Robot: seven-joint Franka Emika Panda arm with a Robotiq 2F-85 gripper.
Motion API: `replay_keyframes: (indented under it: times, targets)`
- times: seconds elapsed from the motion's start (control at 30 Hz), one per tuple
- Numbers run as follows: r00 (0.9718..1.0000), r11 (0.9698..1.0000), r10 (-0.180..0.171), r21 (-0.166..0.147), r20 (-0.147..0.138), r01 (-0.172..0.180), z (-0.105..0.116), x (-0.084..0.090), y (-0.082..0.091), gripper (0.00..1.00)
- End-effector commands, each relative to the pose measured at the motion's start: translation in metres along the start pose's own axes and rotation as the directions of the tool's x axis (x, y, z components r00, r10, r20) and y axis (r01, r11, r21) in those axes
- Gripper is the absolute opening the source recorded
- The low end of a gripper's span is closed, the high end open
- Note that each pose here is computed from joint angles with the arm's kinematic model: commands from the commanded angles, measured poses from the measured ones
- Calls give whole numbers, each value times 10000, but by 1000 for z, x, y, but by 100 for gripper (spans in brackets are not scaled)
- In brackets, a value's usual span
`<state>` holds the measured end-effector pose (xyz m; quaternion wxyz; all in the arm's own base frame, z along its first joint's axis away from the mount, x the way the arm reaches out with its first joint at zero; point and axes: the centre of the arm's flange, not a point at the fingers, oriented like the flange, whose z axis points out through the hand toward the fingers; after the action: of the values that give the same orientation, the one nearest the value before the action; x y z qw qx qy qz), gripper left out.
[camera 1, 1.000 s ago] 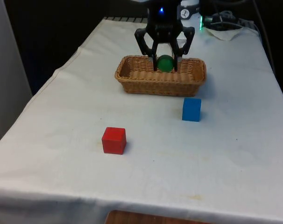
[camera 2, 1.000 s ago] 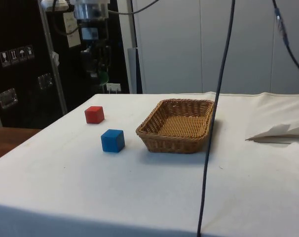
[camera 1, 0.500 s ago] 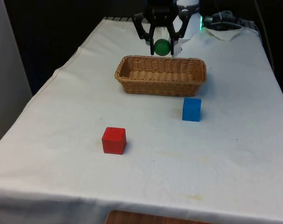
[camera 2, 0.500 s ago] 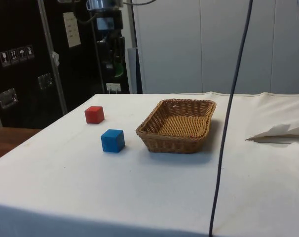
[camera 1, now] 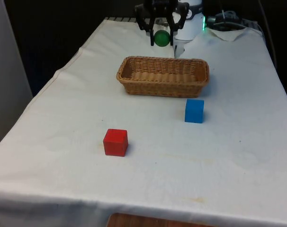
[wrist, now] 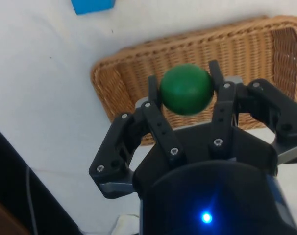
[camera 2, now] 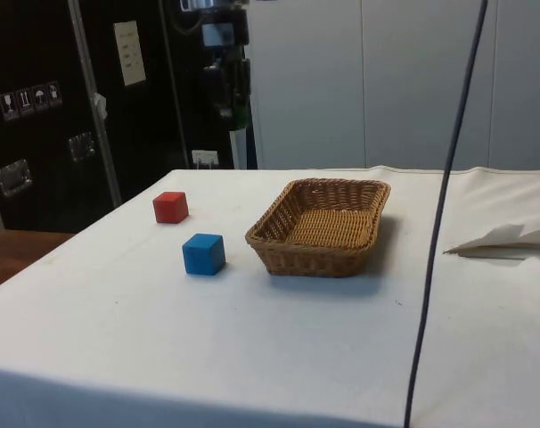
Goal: Place all non-red objects into the basket.
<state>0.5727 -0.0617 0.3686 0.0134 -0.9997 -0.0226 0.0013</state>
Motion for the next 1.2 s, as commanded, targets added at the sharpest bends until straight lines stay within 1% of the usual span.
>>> replay_keyframes:
  times: [0.0,0.03,0.1,0.17,0.2,0.23,0.47,0.5,0.53,0.8,0.83,0.87,1.0,1.07,1.1,1.13,1.17]
  targets:
    - [10000,9999,19,-122,-84,-20,-1,-6,1,0]
    - [10000,9999,-1,-118,-55,1,-1,-12,2,0]
    - [10000,9999,-16,-124,-45,15,-1,-15,2,0]
    - [10000,9999,-40,-127,-5,40,-1,-24,2,0]
    - [9999,10000,-75,-16,92,75,0,-21,1,0]
    - [10000,9999,-56,-130,-4,56,-2,-27,2,0]
    - [9999,9998,-124,-140,80,125,-2,-50,4,0]
    - [9997,9999,-148,-17,199,148,-1,-49,3,0]
    - [9999,9998,-134,-136,89,135,-2,-54,4,0]
    - [9996,9997,-217,-104,171,219,0,-82,4,0]
    - [9993,9997,-245,6,279,245,0,-78,3,0]
    - [9996,9997,-235,-102,167,237,0,-84,3,0]
    - [9995,9996,-274,-40,123,275,12,-100,3,0]
    - [9996,9996,-286,-3,53,286,17,-106,3,0]
    - [9996,9996,-286,28,-17,286,23,-112,2,0]
    - [9995,9995,-290,107,133,289,20,-107,1,0]
    - [9996,9996,-286,28,-17,286,23,-112,2,0]
